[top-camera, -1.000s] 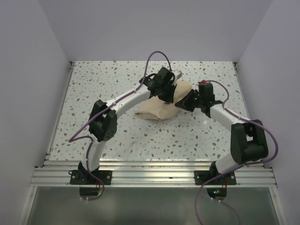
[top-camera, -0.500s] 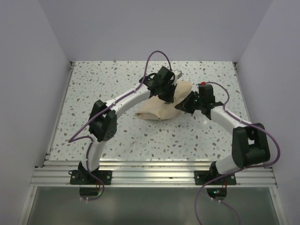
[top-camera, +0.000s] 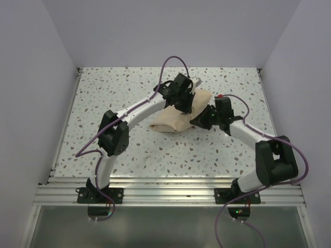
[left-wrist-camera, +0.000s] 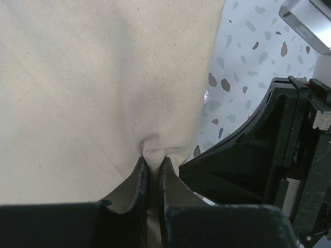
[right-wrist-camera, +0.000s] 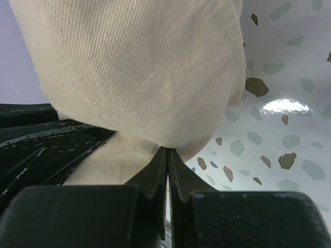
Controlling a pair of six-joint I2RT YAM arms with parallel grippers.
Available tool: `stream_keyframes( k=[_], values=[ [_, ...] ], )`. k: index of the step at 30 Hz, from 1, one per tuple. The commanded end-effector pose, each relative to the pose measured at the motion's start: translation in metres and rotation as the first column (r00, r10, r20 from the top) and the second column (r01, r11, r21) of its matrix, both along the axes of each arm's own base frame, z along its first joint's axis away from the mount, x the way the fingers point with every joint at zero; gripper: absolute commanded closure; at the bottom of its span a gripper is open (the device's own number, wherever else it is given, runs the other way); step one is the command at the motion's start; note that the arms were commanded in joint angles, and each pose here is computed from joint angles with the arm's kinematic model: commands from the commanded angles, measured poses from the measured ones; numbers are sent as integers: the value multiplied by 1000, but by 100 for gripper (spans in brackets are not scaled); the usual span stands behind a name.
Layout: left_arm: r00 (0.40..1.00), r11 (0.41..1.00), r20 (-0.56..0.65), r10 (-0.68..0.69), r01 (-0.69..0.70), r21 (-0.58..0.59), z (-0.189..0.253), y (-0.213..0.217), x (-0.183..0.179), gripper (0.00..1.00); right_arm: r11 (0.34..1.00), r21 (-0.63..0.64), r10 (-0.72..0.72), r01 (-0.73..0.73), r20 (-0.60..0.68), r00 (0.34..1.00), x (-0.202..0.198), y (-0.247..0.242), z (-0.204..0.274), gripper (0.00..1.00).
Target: Prepare the surgical pack
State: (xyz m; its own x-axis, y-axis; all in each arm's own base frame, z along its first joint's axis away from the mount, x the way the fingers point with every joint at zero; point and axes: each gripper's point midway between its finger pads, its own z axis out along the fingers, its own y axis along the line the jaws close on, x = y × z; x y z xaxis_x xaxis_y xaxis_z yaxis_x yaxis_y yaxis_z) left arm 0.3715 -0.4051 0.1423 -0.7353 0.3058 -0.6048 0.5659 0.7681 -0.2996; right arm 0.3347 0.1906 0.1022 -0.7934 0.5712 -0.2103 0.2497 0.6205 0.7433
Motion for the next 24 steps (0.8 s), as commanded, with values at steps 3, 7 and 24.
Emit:
stream_keyframes(
  k=[3,7,24],
  values=[
    [992,984,126,-16,38,-172,68,-23,12,100,999,40,12,-14,45,999,14,22,7,96],
    [992,983,124,-12,35,-180,68,-24,12,100,1000,31,-5,5,2,1000,19,24,-14,97],
    [995,980,98,-13,32,-197,53,-21,2,100,971,202,-145,129,67,987,49,8,-17,97]
  ],
)
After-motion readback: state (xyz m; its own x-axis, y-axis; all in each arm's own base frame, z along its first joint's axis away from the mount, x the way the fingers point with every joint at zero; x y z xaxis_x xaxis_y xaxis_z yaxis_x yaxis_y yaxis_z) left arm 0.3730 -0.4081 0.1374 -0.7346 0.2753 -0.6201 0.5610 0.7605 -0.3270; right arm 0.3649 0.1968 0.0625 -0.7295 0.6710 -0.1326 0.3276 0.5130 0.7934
